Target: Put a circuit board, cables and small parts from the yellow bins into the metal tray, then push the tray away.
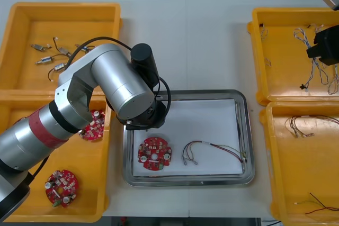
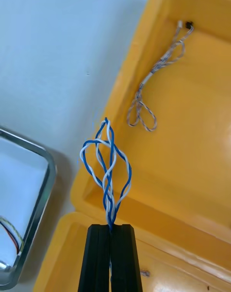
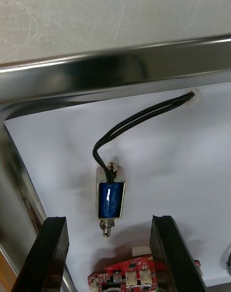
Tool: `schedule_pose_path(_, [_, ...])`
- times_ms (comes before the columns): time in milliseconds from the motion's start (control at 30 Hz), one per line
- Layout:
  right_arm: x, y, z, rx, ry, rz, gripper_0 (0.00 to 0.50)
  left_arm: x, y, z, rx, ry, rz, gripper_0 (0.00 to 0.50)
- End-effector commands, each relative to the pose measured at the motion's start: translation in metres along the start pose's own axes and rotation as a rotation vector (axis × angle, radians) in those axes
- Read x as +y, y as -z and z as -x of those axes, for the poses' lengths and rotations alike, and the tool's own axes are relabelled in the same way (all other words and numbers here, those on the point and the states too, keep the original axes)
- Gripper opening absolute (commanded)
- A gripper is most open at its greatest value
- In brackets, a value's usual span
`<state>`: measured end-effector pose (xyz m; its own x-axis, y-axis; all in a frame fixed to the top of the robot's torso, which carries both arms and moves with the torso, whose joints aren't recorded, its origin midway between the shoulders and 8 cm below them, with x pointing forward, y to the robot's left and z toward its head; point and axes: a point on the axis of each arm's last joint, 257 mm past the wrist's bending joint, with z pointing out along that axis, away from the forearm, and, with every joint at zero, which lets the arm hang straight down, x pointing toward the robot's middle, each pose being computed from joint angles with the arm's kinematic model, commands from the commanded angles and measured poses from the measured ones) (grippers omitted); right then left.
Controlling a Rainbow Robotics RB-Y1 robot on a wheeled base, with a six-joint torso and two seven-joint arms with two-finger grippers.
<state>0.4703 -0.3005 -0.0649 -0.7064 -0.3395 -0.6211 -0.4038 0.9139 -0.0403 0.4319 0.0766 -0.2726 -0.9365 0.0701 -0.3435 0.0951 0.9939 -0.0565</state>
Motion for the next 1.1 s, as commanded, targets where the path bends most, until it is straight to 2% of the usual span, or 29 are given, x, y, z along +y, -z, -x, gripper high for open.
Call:
schedule_pose_path(33, [0.024, 0.014, 0.004, -0.013, 0.134, -0.004, 0.0, -0.007, 0.038, 0.022, -0.053, 0.06, -0.023, 0.5])
schedule_pose_path(133, [0.046, 0.012, 0.003, -0.008, 0.203, 0.026, 0.0, 0.001, 0.057, 0.028, -0.06, 0.071, -0.007, 0.5])
schedule_pose_path(233, [0.064, 0.007, -0.005, 0.025, 0.269, 0.055, 0.0, 0.01, 0.073, 0.034, -0.054, 0.082, 0.012, 0.5])
schedule_pose_path(300, [0.075, 0.002, -0.016, 0.074, 0.329, 0.07, 0.0, 0.019, 0.085, 0.041, -0.058, 0.102, 0.026, 0.5])
schedule_pose_path(367, [0.082, -0.002, -0.024, 0.106, 0.374, 0.076, 0.0, 0.026, 0.092, 0.047, -0.062, 0.128, 0.025, 0.5])
schedule_pose_path(633, [0.126, -0.023, -0.015, 0.132, 0.6, 0.082, 0.0, 0.063, 0.115, 0.07, -0.098, 0.223, 0.015, 0.5])
schedule_pose_path(767, [0.145, -0.033, -0.012, 0.152, 0.717, 0.07, 0.0, 0.084, 0.13, 0.084, -0.134, 0.263, 0.023, 0.5])
schedule_pose_path(967, [0.164, -0.052, -0.008, 0.138, 0.941, 0.064, 0.0, 0.113, 0.146, 0.097, -0.171, 0.334, 0.033, 0.5])
schedule_pose_path(1100, [0.17, -0.065, -0.011, 0.141, 1.04, 0.096, 0.0, 0.135, 0.151, 0.105, -0.175, 0.395, 0.042, 0.5])
